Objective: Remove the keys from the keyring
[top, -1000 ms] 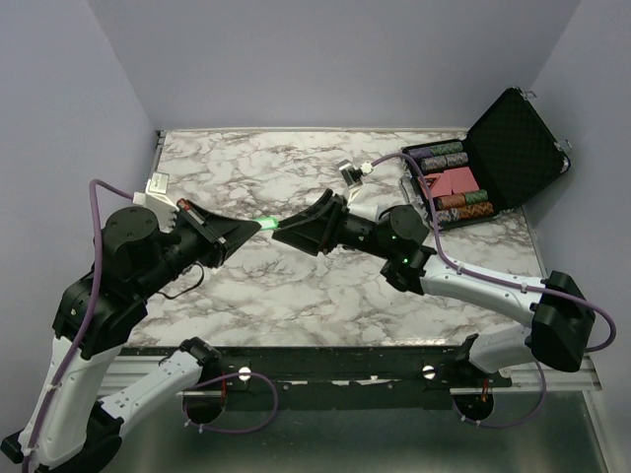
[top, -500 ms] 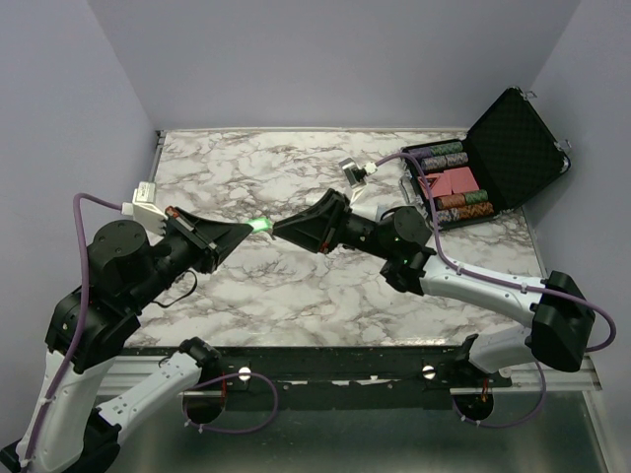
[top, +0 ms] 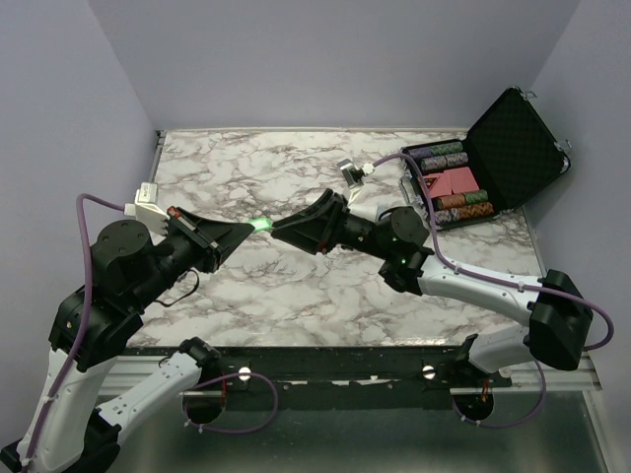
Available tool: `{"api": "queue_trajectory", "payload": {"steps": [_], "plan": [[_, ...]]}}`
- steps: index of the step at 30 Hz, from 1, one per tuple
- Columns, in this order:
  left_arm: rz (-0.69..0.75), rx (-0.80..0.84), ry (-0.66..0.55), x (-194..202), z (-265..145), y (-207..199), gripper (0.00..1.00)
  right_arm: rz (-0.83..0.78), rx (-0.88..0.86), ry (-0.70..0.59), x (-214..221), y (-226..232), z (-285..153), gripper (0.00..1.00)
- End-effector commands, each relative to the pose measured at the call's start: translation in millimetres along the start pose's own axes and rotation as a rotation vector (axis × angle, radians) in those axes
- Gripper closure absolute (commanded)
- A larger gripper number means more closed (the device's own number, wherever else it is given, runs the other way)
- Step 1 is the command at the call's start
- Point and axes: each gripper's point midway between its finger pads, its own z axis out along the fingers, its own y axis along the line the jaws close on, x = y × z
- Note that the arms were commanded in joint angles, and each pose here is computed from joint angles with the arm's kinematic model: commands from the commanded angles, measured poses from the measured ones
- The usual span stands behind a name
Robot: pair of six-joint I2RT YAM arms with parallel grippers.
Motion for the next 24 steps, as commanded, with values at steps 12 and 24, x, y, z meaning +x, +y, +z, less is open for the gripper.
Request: {"api": "queue_trajectory", "payload": {"steps": [12, 24], "plan": [[-0.018, 0.030, -0.002, 0.3, 0.5, -3.9, 1.00, -0.025, -0.001, -0.017, -2.1, 0.2, 10.0, 0.59], [-0.018, 0.028, -0.008, -0.4, 1.3, -2.1, 1.00, -0.019, 0.015, -0.006, 0.6, -3.7, 11.4, 0.74]]}}
